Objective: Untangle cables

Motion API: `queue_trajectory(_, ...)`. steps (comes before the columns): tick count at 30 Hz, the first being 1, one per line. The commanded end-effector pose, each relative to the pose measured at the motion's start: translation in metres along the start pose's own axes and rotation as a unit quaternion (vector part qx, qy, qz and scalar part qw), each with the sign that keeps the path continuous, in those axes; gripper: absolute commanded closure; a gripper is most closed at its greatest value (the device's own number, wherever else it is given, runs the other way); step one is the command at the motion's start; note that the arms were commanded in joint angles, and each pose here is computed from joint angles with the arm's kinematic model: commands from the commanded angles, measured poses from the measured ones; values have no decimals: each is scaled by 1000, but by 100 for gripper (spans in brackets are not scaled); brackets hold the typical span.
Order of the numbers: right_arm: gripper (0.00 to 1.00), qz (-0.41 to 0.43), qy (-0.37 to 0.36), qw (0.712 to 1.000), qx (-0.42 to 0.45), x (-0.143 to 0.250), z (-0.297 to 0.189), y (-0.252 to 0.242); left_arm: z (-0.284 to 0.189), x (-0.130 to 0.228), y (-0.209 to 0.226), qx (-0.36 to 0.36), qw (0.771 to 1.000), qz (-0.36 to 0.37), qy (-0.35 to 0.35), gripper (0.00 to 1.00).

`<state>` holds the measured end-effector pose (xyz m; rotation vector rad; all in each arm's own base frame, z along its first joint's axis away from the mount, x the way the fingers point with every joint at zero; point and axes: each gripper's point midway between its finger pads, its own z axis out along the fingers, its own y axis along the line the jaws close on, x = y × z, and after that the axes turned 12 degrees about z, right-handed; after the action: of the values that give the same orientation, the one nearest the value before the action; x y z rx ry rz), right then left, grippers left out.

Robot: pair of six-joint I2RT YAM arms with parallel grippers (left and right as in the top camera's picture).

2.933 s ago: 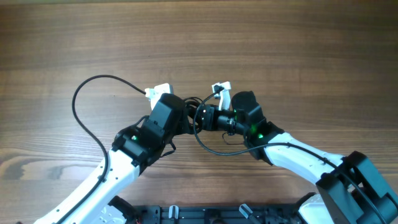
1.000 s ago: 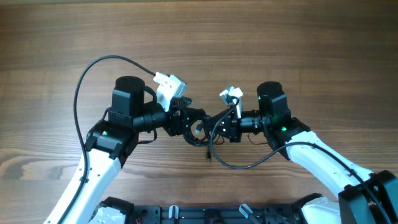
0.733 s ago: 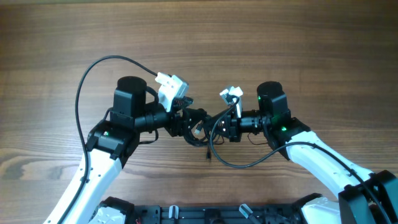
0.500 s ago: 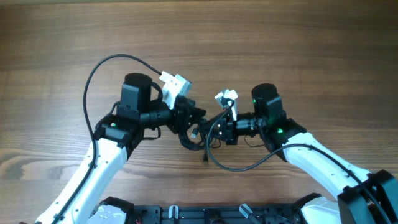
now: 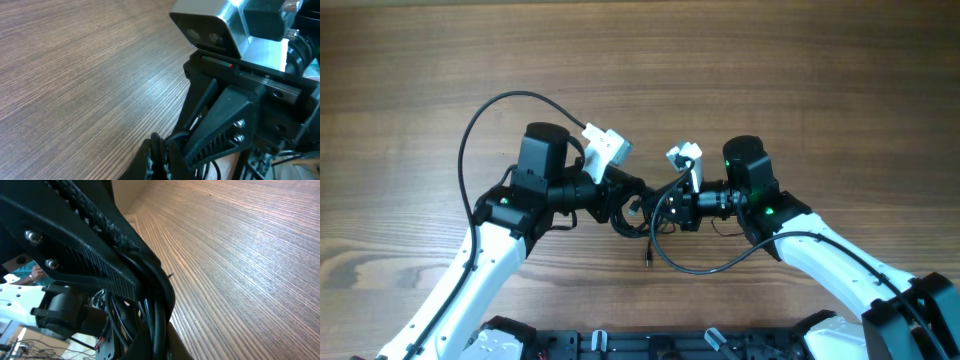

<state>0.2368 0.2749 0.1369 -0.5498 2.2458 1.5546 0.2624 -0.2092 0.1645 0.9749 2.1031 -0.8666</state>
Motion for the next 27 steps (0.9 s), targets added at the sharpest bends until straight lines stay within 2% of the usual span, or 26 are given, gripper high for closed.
queue_trajectory(1,96,3,11,1000,-7,6,-1,3,-5,-10,34,-87,996,-29,-14,96)
queue_trajectory(5,94,26,16,1000,-4,9,-1,2,-20,-23,77,-201,969,-132,-59,96)
queue_trajectory(8,92,25,14,1000,-5,8,-1,2,-20,-21,77,-202,969,-135,-54,96)
queue_trajectory(13,96,23,14,1000,-5,7,-1,3,-20,-20,77,-202,969,-136,-52,96)
queue_trajectory(15,96,24,13,1000,-3,7,-1,2,-23,-18,83,-223,963,-142,-53,96)
queue_trajectory(16,96,26,13,1000,-3,7,-1,2,-31,-15,99,-272,945,-173,-59,96)
queue_trajectory(17,96,29,12,1000,1,7,-1,0,-46,-10,118,-334,914,-216,-74,96)
queue_trajectory(20,96,56,-7,998,34,1,-1,-12,-76,-1,147,-426,841,-310,-122,96)
queue_trajectory(23,96,74,-22,995,56,-3,-2,-19,-79,1,150,-428,821,-350,-143,96)
queue_trajectory(25,96,74,-22,995,56,-3,-2,-19,-79,3,149,-428,821,-351,-139,96)
queue_trajectory(26,96,74,-22,995,56,-3,-2,-19,-78,4,148,-426,823,-352,-135,95)
queue_trajectory(27,96,73,-23,995,56,-3,-2,-19,-66,4,138,-388,844,-351,-120,89)
